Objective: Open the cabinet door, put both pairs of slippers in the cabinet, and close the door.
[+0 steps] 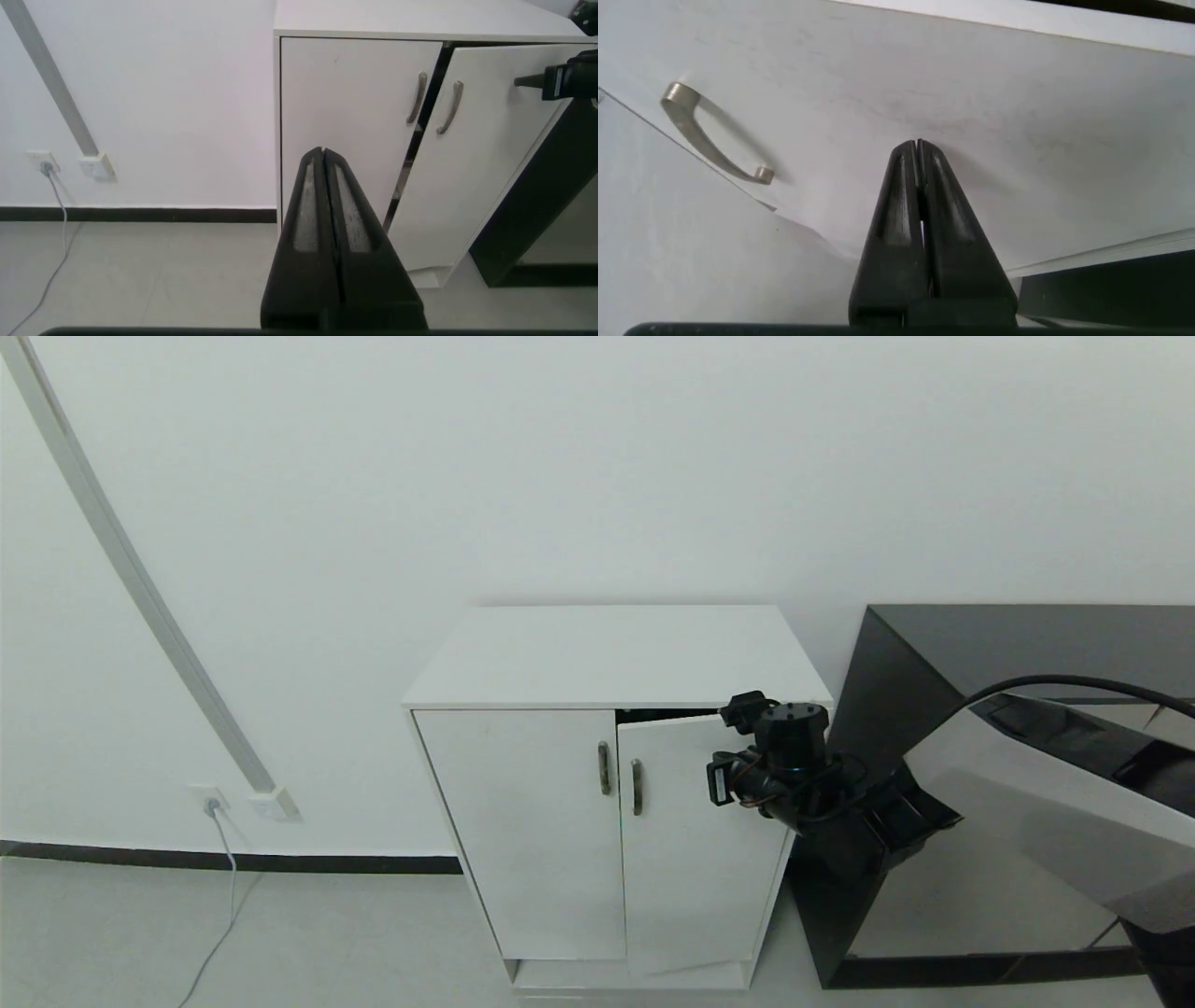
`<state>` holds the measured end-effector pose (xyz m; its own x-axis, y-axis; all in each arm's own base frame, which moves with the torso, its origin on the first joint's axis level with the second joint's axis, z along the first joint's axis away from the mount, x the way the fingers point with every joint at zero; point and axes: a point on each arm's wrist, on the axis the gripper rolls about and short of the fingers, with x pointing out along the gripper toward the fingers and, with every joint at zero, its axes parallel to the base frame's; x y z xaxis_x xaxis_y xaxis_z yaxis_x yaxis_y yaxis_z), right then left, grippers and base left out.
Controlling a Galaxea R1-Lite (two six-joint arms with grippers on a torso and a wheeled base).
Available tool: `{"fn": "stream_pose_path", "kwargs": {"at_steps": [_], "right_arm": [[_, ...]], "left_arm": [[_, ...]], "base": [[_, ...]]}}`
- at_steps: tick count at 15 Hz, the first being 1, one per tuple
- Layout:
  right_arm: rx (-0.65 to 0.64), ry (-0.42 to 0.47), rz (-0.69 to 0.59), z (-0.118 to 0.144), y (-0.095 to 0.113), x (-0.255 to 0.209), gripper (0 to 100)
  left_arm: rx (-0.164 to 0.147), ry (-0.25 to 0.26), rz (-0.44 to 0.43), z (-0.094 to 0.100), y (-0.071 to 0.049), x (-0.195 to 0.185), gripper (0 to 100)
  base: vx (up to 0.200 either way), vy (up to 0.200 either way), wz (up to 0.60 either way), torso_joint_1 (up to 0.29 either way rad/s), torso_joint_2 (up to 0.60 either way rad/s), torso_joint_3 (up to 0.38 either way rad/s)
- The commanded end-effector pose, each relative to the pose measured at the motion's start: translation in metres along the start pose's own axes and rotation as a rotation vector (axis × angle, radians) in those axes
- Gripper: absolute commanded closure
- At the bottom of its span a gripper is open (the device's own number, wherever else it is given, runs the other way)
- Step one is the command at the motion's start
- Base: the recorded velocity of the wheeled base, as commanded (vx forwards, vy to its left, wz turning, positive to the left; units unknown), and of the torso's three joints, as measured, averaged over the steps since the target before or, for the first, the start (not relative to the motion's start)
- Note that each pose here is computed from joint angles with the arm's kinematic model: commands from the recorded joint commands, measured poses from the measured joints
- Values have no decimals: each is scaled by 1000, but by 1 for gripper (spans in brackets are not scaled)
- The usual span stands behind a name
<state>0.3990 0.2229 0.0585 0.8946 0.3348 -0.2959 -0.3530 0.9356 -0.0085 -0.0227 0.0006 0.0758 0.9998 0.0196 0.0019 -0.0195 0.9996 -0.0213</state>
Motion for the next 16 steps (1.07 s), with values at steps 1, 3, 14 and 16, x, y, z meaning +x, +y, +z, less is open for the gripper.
{"fn": "stream_pose_path", "kwargs": {"at_steps": [1, 3, 14, 16], "right_arm": [[3, -2, -10, 2, -4, 3, 100], [6, -6, -16, 3, -7, 6, 100], [8, -11, -23, 6, -8, 11, 100], [7, -11, -23, 6, -8, 11, 100]], "left_arm": [[0, 0, 0, 0, 0, 0, 100], [0, 0, 0, 0, 0, 0, 100], [-2, 0, 0, 0, 0, 0, 100], [0, 0, 0, 0, 0, 0, 100]], "base": [[0, 0, 0, 0, 0, 0], [0, 0, 0, 0, 0, 0], [0, 0, 0, 0, 0, 0], [0, 0, 0, 0, 0, 0]]}}
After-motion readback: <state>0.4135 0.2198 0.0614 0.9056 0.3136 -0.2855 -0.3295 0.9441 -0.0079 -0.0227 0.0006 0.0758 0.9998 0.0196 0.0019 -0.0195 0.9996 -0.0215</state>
